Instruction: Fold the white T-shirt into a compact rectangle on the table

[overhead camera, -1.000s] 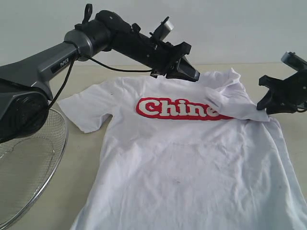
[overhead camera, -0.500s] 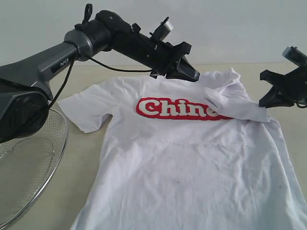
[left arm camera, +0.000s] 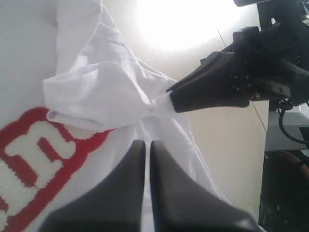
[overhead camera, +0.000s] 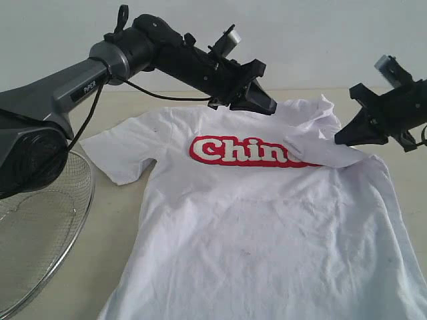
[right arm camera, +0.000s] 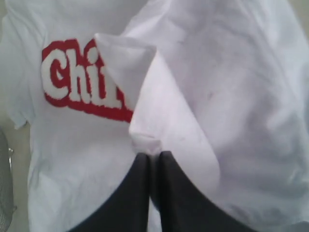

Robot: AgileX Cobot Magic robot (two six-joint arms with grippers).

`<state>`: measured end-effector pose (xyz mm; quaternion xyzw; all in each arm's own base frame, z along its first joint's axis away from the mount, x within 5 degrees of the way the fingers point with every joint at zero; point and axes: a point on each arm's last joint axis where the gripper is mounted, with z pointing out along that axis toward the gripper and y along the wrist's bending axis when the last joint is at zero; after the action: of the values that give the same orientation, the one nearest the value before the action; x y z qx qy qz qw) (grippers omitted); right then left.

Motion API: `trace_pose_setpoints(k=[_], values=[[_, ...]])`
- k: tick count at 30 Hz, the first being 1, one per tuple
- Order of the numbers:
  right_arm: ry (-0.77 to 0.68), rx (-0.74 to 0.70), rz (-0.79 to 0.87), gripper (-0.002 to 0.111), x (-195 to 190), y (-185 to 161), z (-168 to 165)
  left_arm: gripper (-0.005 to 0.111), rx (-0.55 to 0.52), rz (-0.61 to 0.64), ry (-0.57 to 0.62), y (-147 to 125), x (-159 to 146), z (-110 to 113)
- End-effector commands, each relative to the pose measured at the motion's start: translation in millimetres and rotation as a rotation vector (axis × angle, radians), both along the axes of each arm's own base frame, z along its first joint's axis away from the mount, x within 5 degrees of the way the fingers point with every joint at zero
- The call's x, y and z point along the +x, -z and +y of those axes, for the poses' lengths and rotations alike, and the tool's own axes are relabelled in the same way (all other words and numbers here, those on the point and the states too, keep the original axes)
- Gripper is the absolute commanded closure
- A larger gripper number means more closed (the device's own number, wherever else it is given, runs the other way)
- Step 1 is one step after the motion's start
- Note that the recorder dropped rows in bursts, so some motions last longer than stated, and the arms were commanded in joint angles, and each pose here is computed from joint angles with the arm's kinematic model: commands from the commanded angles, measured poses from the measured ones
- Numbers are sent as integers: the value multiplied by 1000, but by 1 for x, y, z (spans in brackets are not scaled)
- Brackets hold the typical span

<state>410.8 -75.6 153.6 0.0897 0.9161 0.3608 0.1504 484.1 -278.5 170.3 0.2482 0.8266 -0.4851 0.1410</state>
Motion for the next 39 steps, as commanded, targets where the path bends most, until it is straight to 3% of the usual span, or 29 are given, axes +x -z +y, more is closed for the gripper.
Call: trace_pose_setpoints(k=[1, 8, 10, 12, 16, 17, 18, 25, 28, 34, 39], values=[[-93, 28, -3, 108, -1, -6, 24, 102, -10, -6, 5, -11, -2, -2], [-185, 36, 9, 108, -3, -7, 42, 102, -10, -6, 5, -11, -2, -2], [-196, 24, 16, 103, -4, -6, 41, 102, -10, -6, 5, -11, -2, -2], [-210, 4, 23, 90, -5, -4, 40, 102, -10, -6, 5, -11, -2, -2], [-225, 6, 28, 43, -6, -4, 40, 102, -10, -6, 5, -11, -2, -2], [-235, 10, 29, 35, -7, -5, 41, 102, -10, -6, 5, -11, -2, -2], [-245, 18, 33, 34, -8, -5, 41, 102, -10, -6, 5, -11, -2, -2], [-242, 55, -8, 53, -8, -17, 44, 102, -10, -6, 5, -11, -2, -2], [-128, -22, -78, 60, 1, -28, 38, 102, -10, -6, 5, -11, -2, -2], [112, -133, -162, 61, 26, -36, 22, 102, 3, -11, 6, -10, -2, -1], [68, -260, -231, 61, 43, -34, 12, 102, 4, -12, 6, -9, -2, -1]])
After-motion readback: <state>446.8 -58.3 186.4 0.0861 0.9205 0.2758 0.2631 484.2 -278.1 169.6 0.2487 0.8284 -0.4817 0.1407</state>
